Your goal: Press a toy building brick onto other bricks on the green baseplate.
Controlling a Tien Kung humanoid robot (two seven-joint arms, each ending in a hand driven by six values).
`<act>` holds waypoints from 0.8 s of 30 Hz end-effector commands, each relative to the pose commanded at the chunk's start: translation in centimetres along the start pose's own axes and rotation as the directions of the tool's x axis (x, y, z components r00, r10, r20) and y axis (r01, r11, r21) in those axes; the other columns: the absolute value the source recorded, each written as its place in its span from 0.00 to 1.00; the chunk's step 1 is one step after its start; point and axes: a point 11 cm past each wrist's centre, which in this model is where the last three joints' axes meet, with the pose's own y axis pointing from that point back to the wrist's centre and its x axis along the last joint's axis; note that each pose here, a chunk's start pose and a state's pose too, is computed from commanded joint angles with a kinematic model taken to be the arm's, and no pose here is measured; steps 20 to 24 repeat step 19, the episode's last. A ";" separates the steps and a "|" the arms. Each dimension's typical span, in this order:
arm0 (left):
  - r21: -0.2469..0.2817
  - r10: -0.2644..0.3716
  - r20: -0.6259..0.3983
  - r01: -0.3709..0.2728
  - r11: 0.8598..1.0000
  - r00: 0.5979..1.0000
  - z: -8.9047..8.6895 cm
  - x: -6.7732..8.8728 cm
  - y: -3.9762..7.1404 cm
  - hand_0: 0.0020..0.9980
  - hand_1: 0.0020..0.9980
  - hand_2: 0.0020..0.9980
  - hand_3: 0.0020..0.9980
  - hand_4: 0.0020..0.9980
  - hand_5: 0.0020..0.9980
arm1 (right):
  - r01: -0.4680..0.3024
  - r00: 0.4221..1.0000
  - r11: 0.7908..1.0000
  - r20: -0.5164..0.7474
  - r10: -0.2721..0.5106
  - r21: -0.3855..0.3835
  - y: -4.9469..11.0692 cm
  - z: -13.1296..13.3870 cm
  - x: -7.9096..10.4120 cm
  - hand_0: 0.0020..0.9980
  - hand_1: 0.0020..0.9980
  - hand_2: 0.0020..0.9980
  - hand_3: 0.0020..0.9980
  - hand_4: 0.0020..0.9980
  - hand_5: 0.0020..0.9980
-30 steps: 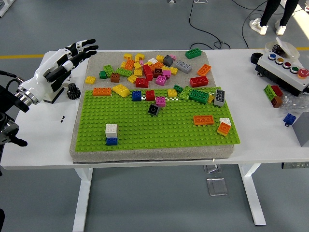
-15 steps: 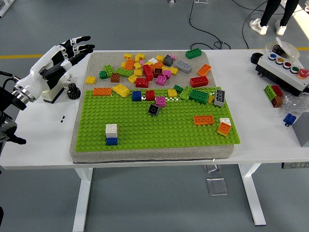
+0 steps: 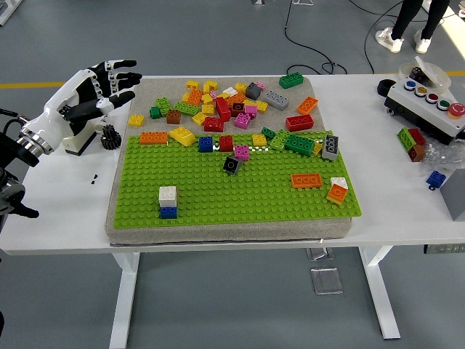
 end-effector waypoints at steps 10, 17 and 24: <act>0.009 -0.014 -0.016 0.014 1.000 1.000 -0.2 0.1 0.2 0.85 0.80 0.76 0.84 0.89 0.36 | -0.001 1.000 1.000 -0.007 0.001 -0.004 0.0 0.3 0.1 0.74 0.67 0.72 0.60 0.92 0.49; 0.026 -0.048 0.005 0.048 0.999 0.999 -0.3 0.0 0.2 1.00 0.92 0.91 0.94 0.95 0.38 | -0.007 1.000 1.000 0.004 0.007 -0.003 0.0 0.1 0.2 0.74 0.67 0.72 0.60 0.92 0.49; 0.026 -0.048 0.009 0.047 0.999 0.999 -0.3 0.1 0.2 1.00 0.92 0.91 0.94 0.95 0.38 | -0.008 1.000 1.000 0.007 0.008 -0.003 0.0 0.2 0.2 0.74 0.67 0.72 0.60 0.92 0.49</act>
